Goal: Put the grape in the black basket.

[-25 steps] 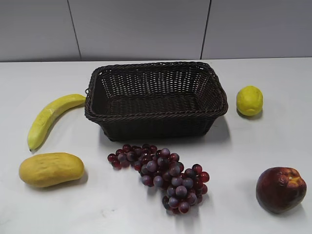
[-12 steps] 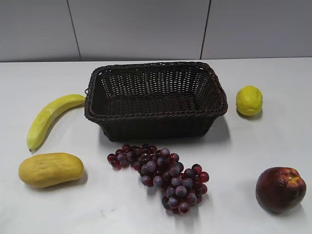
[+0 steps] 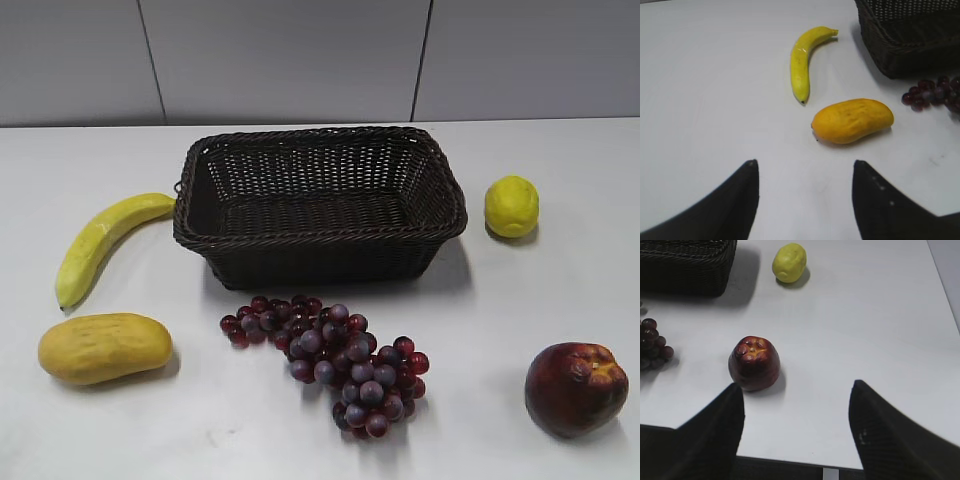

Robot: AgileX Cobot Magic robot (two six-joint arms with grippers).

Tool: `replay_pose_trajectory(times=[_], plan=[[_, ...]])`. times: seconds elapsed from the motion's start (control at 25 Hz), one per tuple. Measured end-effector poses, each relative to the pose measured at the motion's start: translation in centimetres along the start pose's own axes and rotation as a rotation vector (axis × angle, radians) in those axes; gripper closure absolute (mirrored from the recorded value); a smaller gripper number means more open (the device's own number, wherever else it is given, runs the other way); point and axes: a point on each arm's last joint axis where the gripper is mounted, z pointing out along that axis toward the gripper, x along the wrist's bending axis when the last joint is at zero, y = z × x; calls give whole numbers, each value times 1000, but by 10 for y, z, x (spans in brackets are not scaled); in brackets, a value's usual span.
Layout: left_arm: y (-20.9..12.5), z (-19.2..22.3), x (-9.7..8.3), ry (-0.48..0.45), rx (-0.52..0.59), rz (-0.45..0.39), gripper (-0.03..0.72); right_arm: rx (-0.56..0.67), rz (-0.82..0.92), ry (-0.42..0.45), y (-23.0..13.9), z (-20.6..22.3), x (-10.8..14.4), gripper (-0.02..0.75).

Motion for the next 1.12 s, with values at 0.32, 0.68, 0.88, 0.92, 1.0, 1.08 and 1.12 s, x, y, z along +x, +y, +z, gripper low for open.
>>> replay_pose_trajectory(times=[0.32,0.68,0.88,0.92,1.0,1.08,1.12], plan=[[43,39,-1,-123,172,61,73,0,0,0,0,0,0,240],[105,79,-25,-306,224,337,81,0,0,0,0,0,0,240],[129,108,-48,-392,278,465,94,0,0,0,0,0,0,240],[132,113,-53,-414,280,512,95,0,0,0,0,0,0,240],[137,125,-66,-471,299,624,95,0,0,0,0,0,0,240],[140,133,-82,-534,302,758,95,0,0,0,0,0,0,240],[140,139,-89,-561,310,811,95,0,0,0,0,0,0,240]])
